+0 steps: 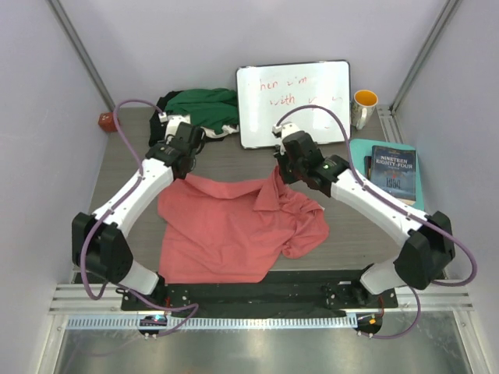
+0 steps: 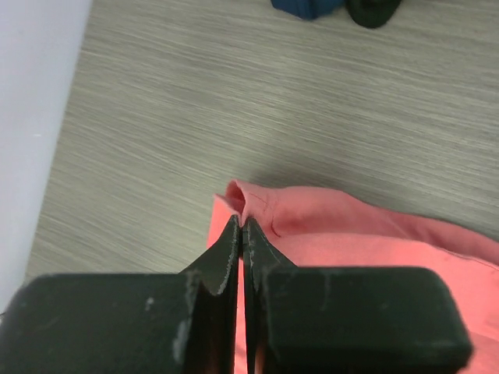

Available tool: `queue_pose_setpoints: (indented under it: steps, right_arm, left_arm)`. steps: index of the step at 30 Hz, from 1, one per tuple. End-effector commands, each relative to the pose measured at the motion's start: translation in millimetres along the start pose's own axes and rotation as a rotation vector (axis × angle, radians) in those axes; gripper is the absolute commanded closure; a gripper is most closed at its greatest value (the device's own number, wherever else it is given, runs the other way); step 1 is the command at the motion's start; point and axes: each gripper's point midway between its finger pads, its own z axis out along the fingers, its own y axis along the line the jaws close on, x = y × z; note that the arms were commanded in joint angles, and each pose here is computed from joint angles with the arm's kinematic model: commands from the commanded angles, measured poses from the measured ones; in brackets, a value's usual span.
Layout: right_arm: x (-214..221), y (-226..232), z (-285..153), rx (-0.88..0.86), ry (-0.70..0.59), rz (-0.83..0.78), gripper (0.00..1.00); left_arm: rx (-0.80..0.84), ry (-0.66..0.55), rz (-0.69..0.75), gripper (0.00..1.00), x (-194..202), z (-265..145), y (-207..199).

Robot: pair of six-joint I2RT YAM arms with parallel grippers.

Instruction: Fold and stack the t-shirts

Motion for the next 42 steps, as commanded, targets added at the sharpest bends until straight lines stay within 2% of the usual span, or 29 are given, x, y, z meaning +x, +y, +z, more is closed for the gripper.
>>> queue_pose_setpoints:
  steps: [1, 6, 11, 12, 13, 14, 17, 18, 22, 25, 28, 31, 33, 35, 36, 42]
  right_arm:
    - [7.1, 7.8, 26.9, -0.031, 0.033, 0.027, 0.99]
    - [35.6, 22.2, 61.4, -0.078, 0.150, 0.018, 0.99]
    - [43.4, 22.0, 79.6, -0.055, 0.199, 0.015, 0.99]
    - [41.8, 18.3, 78.9, -0.033, 0.198, 0.014, 0.96]
    - [34.6, 15.8, 75.4, -0.020, 0.175, 0.016, 0.88]
    - [28.1, 12.9, 71.5, -0.007, 0.155, 0.012, 0.84]
    - [1.8, -2.4, 52.3, 0.062, 0.068, -0.003, 0.77]
    - [-5.7, -6.7, 47.1, 0.078, 0.044, -0.024, 0.64]
    - [-42.9, -20.3, 19.3, 0.127, -0.067, -0.038, 0.55]
    - [-57.9, -17.6, 1.3, 0.098, -0.107, -0.018, 0.56]
    - [-44.5, -5.0, -11.8, 0.012, -0.076, 0.012, 0.55]
    - [-4.6, 9.7, -10.2, -0.075, 0.001, 0.065, 0.57]
    - [30.6, 19.6, -4.5, -0.132, 0.069, 0.084, 0.65]
    - [44.6, 24.8, -5.0, -0.156, 0.074, 0.110, 0.65]
    - [63.6, 34.5, -5.2, -0.208, 0.116, 0.114, 0.65]
    - [83.3, 43.0, -4.2, -0.249, 0.122, 0.137, 0.64]
  left_arm:
    - [0.042, -0.030, -0.083, 1.00, -20.5, 3.1, -15.4]
    - [0.053, -0.027, -0.082, 1.00, -16.9, 8.4, -21.0]
    - [0.049, -0.023, -0.067, 1.00, -12.8, 10.6, -21.3]
    - [0.047, -0.024, -0.068, 1.00, -13.0, 10.8, -20.4]
    - [0.043, -0.027, -0.066, 1.00, -12.8, 11.2, -19.6]
    - [0.042, -0.029, -0.062, 1.00, -12.9, 11.1, -19.0]
    - [0.043, -0.029, -0.060, 1.00, -12.5, 11.5, -20.0]
    - [0.045, -0.028, -0.062, 1.00, -12.4, 12.1, -20.4]
    - [0.061, -0.024, -0.068, 1.00, -12.6, 12.1, -24.2]
    - [0.064, -0.022, -0.066, 1.00, -11.8, 11.9, -24.2]
    - [0.063, -0.025, -0.066, 1.00, -11.8, 11.0, -23.1]
    - [0.069, -0.028, -0.070, 1.00, -12.5, 10.2, -24.1]
    - [0.071, -0.028, -0.071, 1.00, -13.0, 10.2, -24.1]
    - [0.070, -0.028, -0.068, 1.00, -12.6, 9.9, -23.2]
    - [0.068, -0.028, -0.065, 1.00, -12.1, 10.2, -22.8]
    - [0.071, -0.028, -0.063, 1.00, -11.7, 10.6, -23.6]
